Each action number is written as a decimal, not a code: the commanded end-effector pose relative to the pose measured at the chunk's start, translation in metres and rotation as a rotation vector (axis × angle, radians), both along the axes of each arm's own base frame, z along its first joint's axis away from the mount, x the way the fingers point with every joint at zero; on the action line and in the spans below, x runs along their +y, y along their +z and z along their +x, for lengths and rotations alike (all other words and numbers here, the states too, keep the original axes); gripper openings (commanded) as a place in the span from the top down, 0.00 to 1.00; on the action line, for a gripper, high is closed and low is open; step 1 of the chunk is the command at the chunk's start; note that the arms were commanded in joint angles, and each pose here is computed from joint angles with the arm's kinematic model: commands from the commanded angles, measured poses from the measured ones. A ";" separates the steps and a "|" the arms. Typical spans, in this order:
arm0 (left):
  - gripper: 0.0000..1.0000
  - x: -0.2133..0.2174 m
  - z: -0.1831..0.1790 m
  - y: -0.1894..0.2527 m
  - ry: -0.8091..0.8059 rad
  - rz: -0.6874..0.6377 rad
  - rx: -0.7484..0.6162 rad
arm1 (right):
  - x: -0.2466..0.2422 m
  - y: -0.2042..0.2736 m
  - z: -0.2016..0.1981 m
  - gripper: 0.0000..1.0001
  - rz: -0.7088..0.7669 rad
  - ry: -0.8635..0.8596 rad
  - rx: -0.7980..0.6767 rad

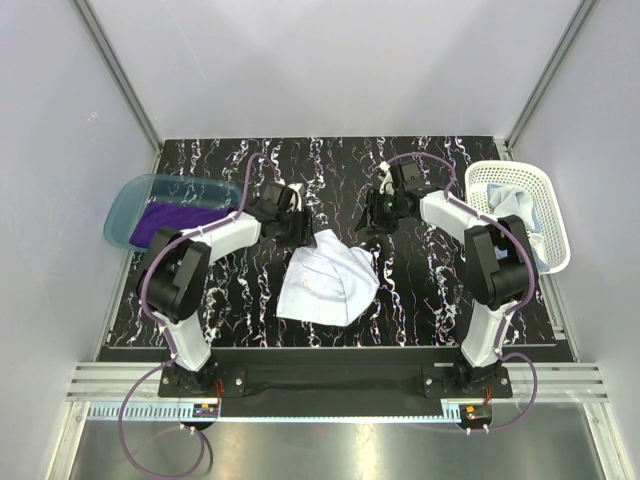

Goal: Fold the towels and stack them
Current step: Flatten out the crumpled towel

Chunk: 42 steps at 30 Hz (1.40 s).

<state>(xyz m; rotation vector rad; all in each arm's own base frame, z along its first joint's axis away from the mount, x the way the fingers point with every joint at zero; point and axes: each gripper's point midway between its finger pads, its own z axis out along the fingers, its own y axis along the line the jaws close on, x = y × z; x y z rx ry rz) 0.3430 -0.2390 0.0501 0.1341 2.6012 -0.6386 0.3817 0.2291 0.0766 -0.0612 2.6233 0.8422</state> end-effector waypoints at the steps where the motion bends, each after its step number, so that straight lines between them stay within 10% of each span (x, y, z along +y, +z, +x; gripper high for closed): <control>1: 0.44 -0.010 0.033 0.017 -0.018 -0.012 -0.118 | 0.003 0.025 0.008 0.52 0.054 0.018 -0.091; 9: 0.46 -0.016 0.031 0.004 -0.076 -0.010 -0.083 | 0.005 0.019 0.023 0.48 0.122 0.015 -0.079; 17: 1.00 -0.027 0.029 0.033 -0.120 -0.071 -0.094 | 0.040 -0.008 0.031 0.45 0.275 0.088 -0.009; 28: 1.00 -0.043 0.032 0.068 -0.143 -0.153 -0.092 | 0.082 -0.018 0.029 0.47 0.432 0.129 0.068; 31: 1.00 -0.052 0.035 0.080 -0.153 -0.195 -0.094 | 0.084 -0.014 0.030 0.57 0.449 0.126 0.056; 35: 1.00 -0.060 0.039 0.103 -0.169 -0.229 -0.098 | 0.046 -0.004 0.035 0.97 0.286 0.001 0.064; 42: 1.00 -0.075 0.023 0.197 -0.183 -0.325 -0.165 | -0.040 0.111 0.013 1.00 0.024 -0.187 -0.175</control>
